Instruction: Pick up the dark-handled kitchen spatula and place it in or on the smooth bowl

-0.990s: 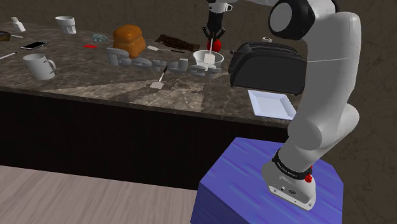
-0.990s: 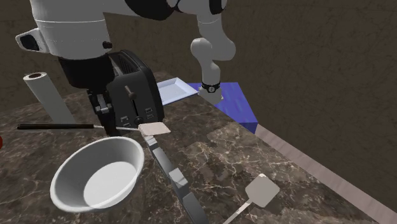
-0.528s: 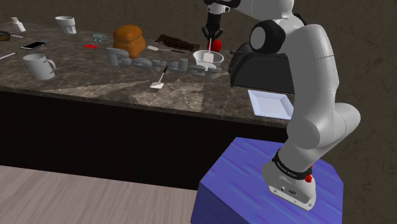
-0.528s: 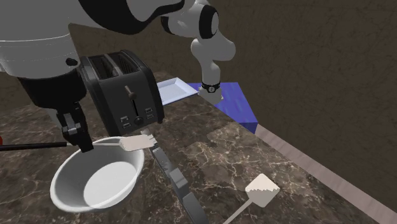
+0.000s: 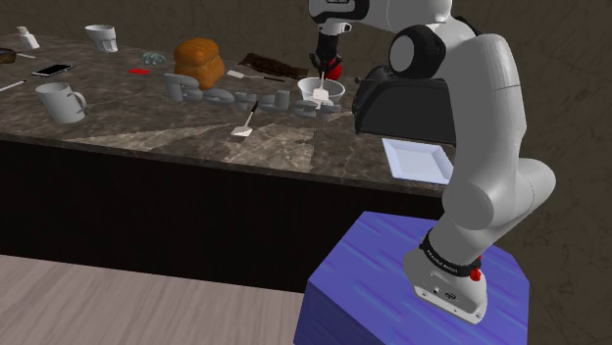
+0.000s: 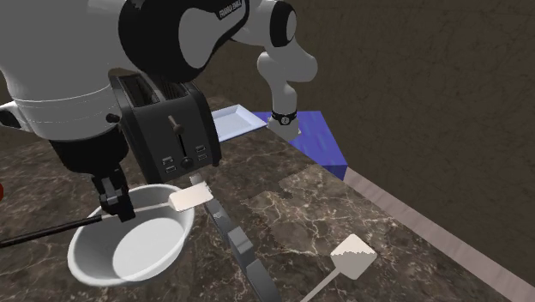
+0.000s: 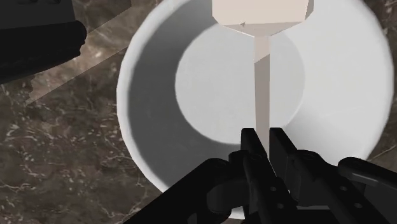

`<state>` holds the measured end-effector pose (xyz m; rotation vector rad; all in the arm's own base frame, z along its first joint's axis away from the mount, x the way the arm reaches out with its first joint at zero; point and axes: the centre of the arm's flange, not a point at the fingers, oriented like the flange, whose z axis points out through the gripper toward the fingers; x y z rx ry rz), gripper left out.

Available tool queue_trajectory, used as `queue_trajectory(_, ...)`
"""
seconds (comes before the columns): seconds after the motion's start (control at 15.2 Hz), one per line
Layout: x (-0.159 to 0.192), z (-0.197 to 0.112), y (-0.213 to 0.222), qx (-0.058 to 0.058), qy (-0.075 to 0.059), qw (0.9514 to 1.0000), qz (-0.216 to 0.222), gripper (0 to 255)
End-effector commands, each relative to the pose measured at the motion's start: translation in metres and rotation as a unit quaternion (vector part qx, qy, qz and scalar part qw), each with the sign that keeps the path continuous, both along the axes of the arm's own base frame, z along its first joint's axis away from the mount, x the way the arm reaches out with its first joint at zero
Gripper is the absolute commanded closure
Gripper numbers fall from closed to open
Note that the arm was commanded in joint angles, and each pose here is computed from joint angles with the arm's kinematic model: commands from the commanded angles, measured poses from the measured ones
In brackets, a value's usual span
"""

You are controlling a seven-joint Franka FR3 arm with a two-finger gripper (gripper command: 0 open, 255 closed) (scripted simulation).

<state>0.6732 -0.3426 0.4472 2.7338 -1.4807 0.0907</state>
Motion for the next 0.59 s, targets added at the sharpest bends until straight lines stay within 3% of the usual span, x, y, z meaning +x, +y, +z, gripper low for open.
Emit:
queue_trajectory(0.0, 0.000, -0.010, 0.000, 0.000, 0.000, 1.0000, 0.000, 255)
queue_trajectory(0.13, 0.000, -0.025, 0.000, 0.000, 0.000, 1.0000, 0.000, 255)
queue_trajectory(0.53, 0.000, -0.025, 0.000, 0.000, 0.000, 1.0000, 0.000, 255)
